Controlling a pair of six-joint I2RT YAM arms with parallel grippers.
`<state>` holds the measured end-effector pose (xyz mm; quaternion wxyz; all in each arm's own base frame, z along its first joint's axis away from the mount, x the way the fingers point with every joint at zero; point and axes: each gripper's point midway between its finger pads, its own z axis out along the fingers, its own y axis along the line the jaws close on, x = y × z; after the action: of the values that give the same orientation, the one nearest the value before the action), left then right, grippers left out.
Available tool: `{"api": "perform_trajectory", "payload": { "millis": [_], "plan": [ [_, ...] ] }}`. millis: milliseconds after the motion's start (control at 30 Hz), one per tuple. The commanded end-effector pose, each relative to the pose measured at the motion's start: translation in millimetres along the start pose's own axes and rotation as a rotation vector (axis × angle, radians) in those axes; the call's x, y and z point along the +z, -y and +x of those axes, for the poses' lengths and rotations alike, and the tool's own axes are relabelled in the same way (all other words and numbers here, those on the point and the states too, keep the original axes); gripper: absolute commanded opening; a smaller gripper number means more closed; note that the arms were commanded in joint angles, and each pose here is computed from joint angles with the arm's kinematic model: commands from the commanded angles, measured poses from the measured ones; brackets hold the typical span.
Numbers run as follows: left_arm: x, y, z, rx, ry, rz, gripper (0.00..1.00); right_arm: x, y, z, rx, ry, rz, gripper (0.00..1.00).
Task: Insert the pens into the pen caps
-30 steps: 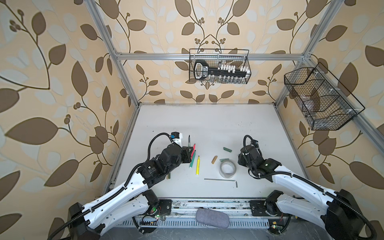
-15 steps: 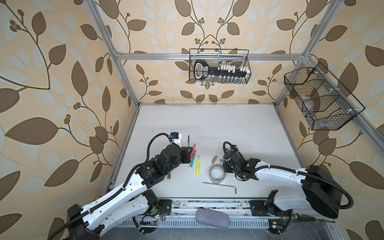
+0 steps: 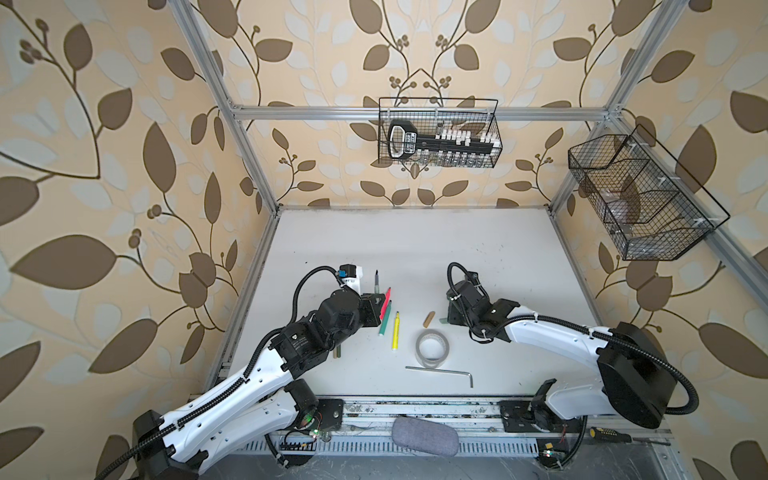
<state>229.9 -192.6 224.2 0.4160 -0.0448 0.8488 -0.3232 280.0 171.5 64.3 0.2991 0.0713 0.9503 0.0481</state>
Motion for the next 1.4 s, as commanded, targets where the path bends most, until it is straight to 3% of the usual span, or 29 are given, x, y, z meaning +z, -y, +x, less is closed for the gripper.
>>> {"api": "perform_trajectory", "payload": {
  "millis": [0,367,700,967,1233,1367],
  "plan": [
    [-10.8,13.4,-18.7,-0.018,0.050,0.034,0.00,4.8,6.6,5.5,-0.030,-0.019,0.053,0.62],
    [-13.3,14.0,-18.7,-0.017,0.049,0.041,0.00,23.9,-1.2,16.6,-0.101,-0.050,0.128,0.69],
    [-14.2,14.5,-19.5,-0.020,0.052,0.042,0.00,29.0,29.2,42.7,-0.127,-0.095,0.209,0.68],
    [-13.9,14.9,-18.7,-0.022,0.049,0.046,0.00,26.1,44.8,48.0,-0.094,-0.099,0.206,0.63],
    [-1.1,39.7,-5.3,0.031,-0.030,0.167,0.00,30.9,33.4,50.8,-0.096,-0.120,0.159,0.50],
    [9.1,40.1,0.8,0.025,-0.073,0.148,0.00,32.3,34.5,53.8,-0.097,-0.129,0.161,0.43]
  ]
}}
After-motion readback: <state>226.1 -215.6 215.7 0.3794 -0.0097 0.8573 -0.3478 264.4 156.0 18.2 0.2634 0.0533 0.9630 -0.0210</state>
